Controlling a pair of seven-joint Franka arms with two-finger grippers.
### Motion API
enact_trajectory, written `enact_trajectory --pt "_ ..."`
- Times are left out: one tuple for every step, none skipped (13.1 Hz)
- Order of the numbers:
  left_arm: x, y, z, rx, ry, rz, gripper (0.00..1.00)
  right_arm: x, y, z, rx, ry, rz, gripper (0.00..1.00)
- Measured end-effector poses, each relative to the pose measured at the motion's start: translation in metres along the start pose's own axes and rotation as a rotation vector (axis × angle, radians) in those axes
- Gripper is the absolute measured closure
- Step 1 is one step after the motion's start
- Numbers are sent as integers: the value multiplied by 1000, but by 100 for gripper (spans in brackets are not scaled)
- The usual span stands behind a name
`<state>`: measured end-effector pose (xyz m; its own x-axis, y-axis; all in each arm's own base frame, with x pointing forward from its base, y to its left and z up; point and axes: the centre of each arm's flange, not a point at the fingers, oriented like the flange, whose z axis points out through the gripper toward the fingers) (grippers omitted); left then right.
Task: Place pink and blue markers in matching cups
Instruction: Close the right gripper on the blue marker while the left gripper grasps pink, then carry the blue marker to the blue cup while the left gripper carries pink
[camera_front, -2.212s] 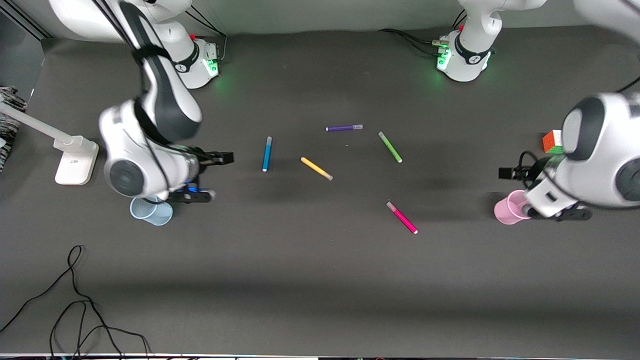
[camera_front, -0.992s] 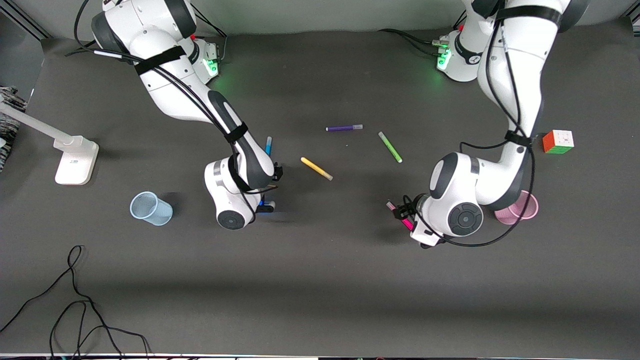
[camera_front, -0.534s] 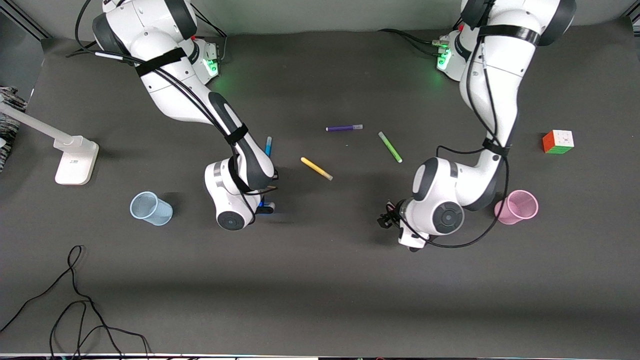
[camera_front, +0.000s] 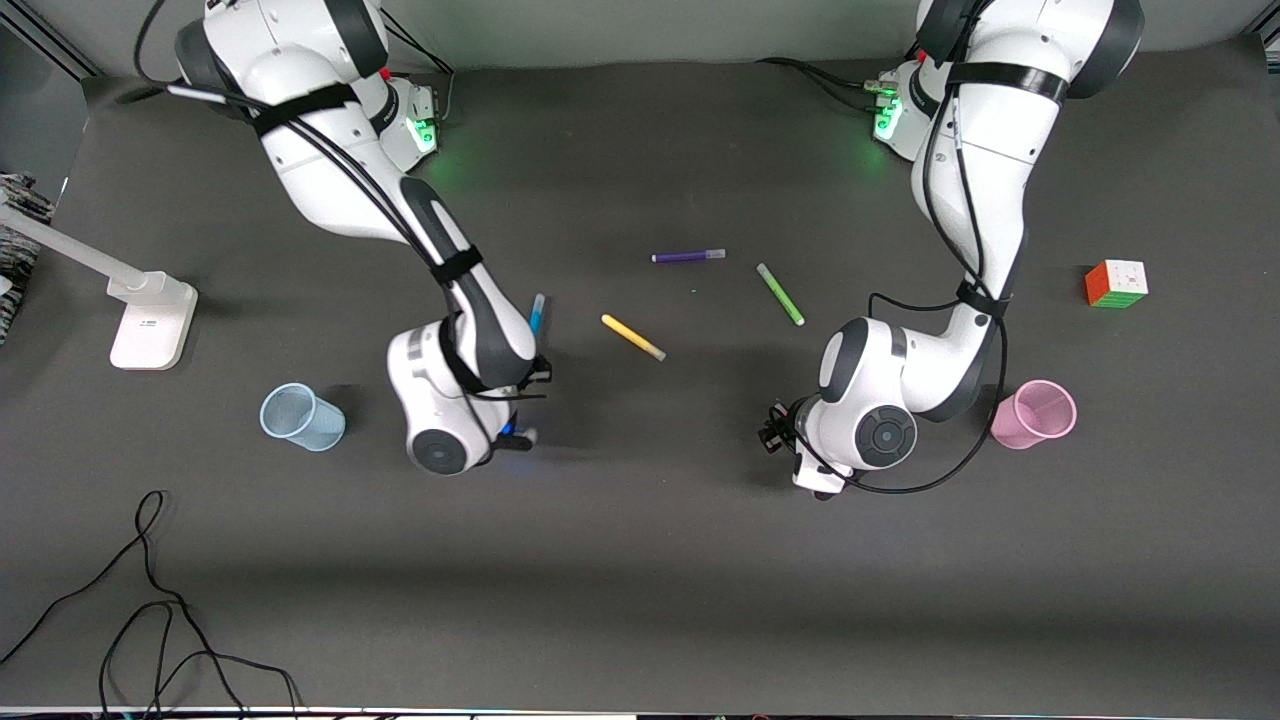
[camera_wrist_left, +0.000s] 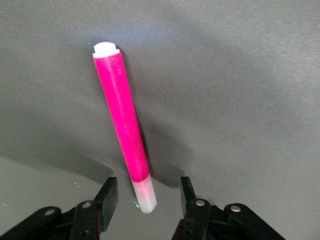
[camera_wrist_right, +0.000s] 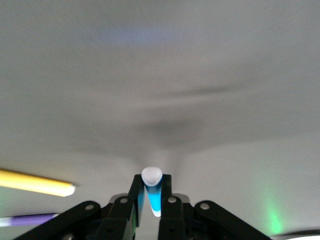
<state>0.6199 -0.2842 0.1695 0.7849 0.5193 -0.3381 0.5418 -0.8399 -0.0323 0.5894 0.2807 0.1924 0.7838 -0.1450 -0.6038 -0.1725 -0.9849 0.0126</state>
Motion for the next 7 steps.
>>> enact_trajectory --pt "0 0 1 -3 3 -1 43 -8 8 -34 -2 62 20 83" --pt "0 0 -1 -5 4 0 53 -19 16 -66 -38 140 48 83" --pt "0 1 -2 -7 6 1 67 -32 26 -99 -73 225 82 83" --pt "0 0 -3 -6 5 0 81 -44 38 -129 -80 292 107 83" --pt "1 0 -3 -5 4 0 83 -53 56 -157 -78 344 130 83" --pt "2 -1 -3 -3 3 -1 83 -58 78 -181 -73 389 156 83" --pt "3 -3 -5 3 -2 -2 83 -62 100 -205 -59 439 180 83"
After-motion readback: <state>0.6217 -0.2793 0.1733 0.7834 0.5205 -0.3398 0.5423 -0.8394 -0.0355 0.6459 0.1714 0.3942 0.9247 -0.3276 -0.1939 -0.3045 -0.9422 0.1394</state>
